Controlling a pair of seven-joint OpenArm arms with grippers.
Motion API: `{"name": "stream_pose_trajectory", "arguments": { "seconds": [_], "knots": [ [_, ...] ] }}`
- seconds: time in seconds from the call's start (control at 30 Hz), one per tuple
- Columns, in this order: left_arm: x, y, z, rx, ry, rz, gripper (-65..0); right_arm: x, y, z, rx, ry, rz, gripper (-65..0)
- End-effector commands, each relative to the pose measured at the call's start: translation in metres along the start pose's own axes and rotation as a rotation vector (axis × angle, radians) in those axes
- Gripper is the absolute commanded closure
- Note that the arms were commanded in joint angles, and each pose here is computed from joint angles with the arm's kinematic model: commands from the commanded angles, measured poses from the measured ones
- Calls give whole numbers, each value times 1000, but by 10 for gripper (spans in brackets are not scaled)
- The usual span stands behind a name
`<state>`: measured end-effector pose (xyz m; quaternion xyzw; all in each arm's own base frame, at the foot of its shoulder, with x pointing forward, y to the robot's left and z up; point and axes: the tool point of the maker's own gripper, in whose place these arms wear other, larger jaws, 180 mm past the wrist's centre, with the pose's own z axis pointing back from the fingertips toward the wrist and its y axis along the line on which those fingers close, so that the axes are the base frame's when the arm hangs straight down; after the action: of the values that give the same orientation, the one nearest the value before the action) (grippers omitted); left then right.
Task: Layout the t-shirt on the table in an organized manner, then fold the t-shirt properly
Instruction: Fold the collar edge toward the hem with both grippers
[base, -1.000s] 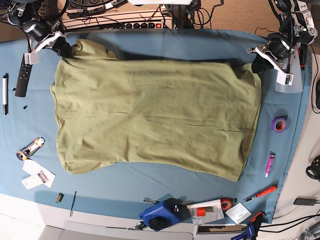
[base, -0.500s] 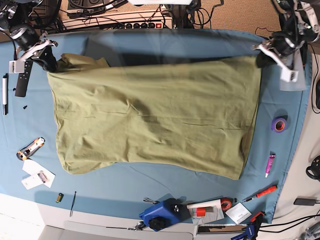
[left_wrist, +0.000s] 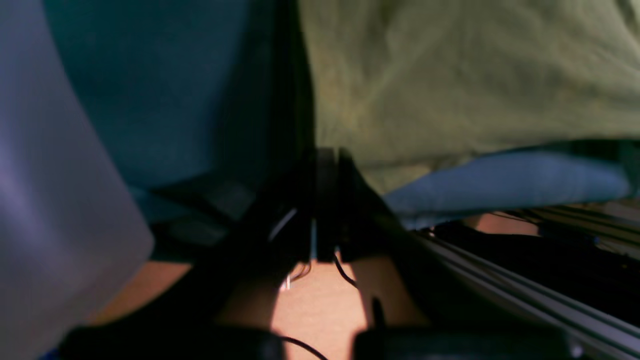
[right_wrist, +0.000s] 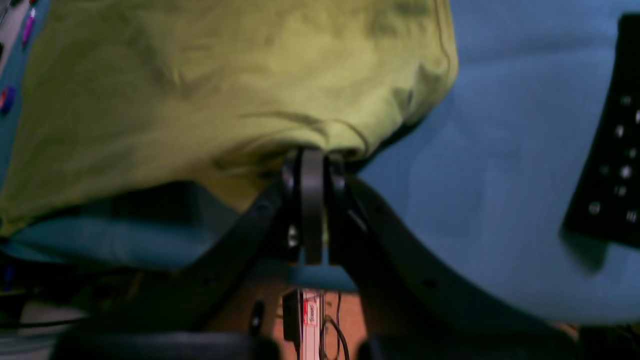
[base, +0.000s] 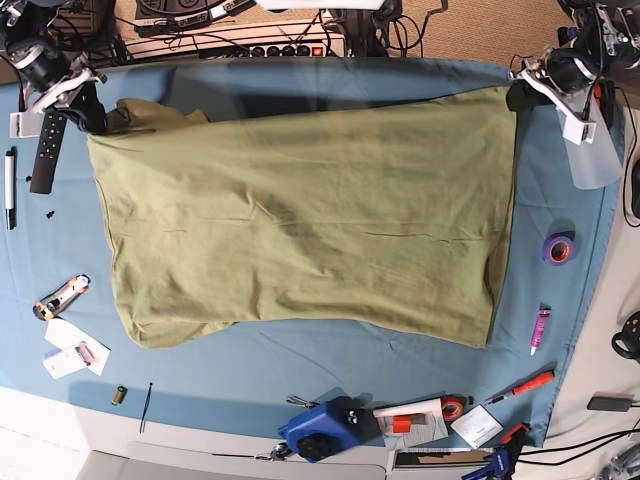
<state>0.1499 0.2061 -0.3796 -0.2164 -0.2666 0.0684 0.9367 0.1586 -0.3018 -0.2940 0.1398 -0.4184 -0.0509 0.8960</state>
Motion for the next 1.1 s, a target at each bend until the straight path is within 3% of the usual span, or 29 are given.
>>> {"name": "stream_pose_trajectory", "arguments": {
  "seconds": [0.0,0.27,0.53,0.73,0.97,1.07],
  "knots": [
    [13,-7,7,-12,-40,-33,0,14,0,6,-4,-43,28,0],
    [38,-14,32,71,-105,-146,0,21,-12,25,-42,-81,8,0],
    [43,-16,33,67,-136,-153,0,22,-14,24,-51,-82,13,0],
    [63,-21,32,54,-202,-195,0,27,-25,24,-116,-96,31,0],
    [74,-23,12,48,-172,-275,0,29,-10,-15,-71,-23,126,0],
    [82,-25,-2,68,-191,-290,0,44,-5,-33,-86,-64,196,0]
  ]
}}
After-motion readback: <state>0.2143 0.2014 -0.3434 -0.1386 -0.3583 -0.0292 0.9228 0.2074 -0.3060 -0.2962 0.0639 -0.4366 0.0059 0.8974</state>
